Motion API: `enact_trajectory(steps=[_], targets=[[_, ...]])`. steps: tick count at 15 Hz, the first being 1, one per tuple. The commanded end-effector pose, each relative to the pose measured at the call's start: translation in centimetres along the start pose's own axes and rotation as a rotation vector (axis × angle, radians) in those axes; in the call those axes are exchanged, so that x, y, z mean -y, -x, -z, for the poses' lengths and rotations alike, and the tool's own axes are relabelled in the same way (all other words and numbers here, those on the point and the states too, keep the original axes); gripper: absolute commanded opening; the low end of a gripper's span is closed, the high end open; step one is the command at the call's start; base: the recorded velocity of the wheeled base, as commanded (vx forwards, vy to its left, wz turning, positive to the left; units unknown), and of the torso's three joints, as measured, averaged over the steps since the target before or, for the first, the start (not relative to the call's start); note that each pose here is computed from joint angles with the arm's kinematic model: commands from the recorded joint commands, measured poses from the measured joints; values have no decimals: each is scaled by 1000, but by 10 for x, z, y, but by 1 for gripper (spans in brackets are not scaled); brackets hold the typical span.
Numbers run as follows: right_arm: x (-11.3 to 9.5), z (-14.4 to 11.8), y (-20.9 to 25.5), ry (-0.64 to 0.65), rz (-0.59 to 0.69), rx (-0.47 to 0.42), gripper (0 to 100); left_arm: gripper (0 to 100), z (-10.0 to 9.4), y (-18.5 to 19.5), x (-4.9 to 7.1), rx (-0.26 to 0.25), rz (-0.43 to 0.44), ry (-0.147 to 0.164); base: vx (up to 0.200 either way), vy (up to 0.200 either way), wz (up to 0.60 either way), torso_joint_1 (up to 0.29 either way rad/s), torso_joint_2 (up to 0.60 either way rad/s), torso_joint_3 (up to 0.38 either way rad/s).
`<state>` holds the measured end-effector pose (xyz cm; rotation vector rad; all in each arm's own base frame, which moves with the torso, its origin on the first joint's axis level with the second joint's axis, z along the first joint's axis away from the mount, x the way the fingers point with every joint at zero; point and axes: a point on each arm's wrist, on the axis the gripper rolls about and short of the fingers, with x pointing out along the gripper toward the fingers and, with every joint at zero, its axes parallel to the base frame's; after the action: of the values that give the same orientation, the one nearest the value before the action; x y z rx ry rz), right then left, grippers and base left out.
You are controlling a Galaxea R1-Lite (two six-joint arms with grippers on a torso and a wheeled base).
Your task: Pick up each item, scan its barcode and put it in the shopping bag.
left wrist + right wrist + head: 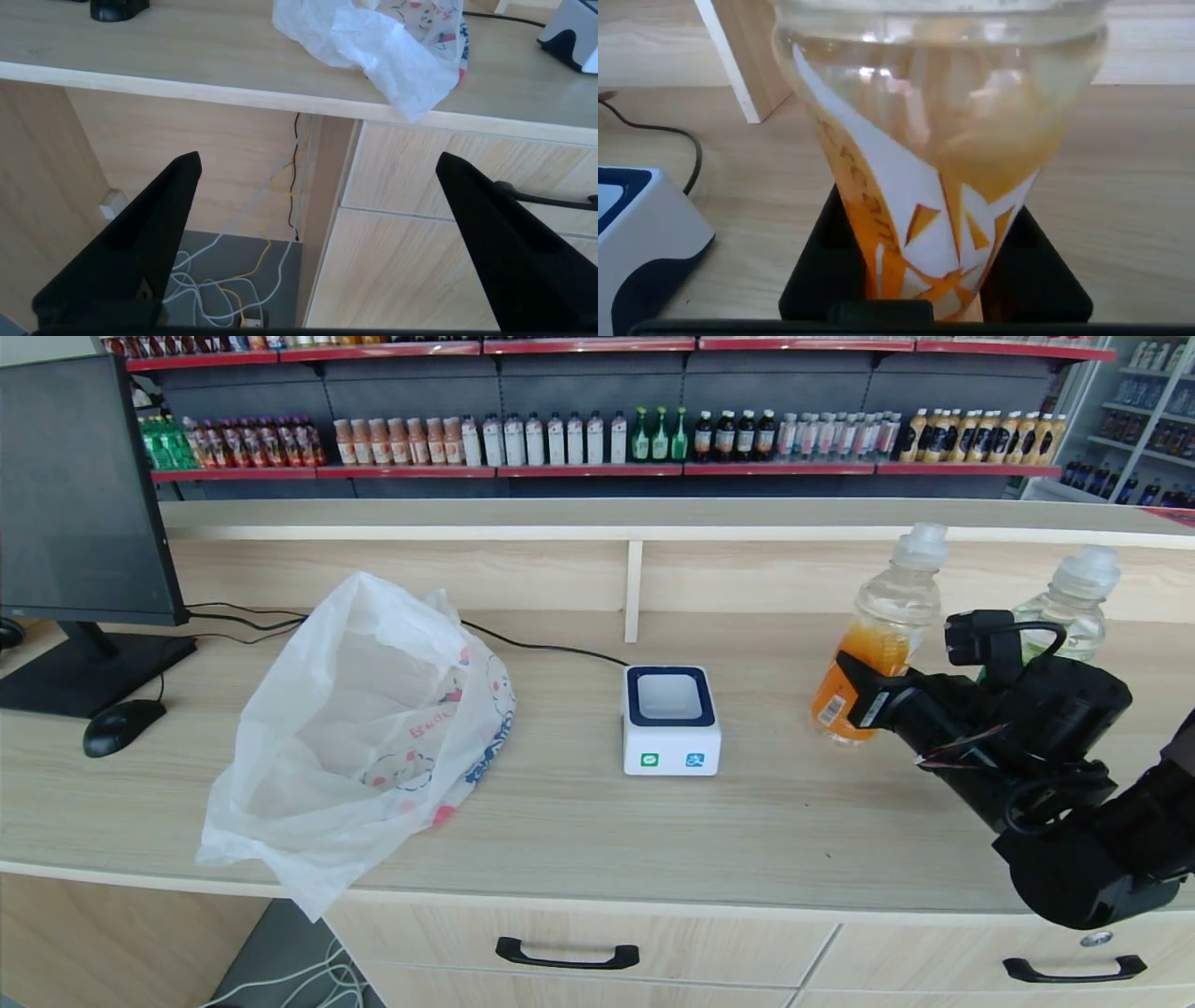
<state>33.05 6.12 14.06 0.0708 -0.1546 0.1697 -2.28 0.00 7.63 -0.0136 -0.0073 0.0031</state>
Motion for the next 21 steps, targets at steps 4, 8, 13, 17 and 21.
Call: enact_trajectory(steps=[4,8,13,17,21], targets=[[0,-11,2,-8,-1,37,0,100,0,0,0,-1,-1,-1,0,0,0,0,0,0],[3,-19,4,-10,7,63,0,100,0,0,0,0,-1,-1,0,0,0,0,0,0],[-3,-45,21,-7,-12,125,0,100,0,0,0,-1,-1,0,0,0,0,0,0,0],[-6,-56,42,-8,-29,135,0,100,0,0,0,-1,-1,0,0,0,0,0,0,0],[-41,-59,84,-74,-170,97,0,100,0,0,0,-3,0,-1,0,0,0,0,0,0]])
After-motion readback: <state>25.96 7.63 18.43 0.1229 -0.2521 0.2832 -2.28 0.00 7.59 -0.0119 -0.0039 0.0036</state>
